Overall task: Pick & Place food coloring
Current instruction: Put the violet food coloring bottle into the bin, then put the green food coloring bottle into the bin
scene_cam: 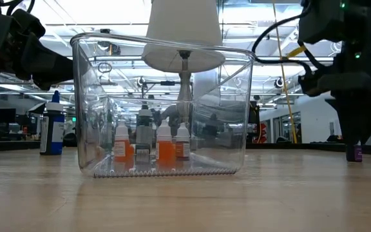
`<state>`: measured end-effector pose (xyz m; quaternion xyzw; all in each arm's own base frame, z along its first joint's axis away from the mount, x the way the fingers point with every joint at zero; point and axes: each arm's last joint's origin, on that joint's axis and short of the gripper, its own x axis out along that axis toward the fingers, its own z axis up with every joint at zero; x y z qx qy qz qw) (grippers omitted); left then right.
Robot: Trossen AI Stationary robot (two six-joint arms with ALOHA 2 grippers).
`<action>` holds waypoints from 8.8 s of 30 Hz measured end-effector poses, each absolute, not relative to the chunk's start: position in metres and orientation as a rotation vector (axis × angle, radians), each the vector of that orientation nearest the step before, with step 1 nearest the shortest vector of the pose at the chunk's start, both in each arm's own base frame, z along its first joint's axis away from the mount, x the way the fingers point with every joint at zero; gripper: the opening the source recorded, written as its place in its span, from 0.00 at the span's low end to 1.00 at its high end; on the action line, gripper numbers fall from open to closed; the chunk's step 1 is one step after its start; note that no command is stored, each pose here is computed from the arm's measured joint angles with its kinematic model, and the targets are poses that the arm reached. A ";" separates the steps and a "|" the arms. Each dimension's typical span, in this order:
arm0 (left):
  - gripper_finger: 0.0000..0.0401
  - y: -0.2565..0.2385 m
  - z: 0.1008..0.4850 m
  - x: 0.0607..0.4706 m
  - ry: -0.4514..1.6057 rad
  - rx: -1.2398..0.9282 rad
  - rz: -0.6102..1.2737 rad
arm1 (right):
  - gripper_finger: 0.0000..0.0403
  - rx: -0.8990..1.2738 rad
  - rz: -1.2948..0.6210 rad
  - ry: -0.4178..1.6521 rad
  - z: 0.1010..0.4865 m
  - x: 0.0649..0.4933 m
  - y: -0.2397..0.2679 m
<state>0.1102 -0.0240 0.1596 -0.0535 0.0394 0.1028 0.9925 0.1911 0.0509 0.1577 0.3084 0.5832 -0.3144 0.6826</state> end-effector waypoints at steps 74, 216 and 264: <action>0.48 -0.024 0.160 0.110 0.079 -0.107 0.206 | 0.14 -0.010 -0.012 1.205 0.262 0.443 0.107; 0.48 -0.024 0.160 0.110 0.079 -0.107 0.206 | 0.11 0.306 -0.358 1.401 0.200 0.283 0.178; 0.48 -0.024 0.160 0.110 0.078 -0.108 0.206 | 0.11 -0.007 0.034 1.421 0.205 0.477 0.043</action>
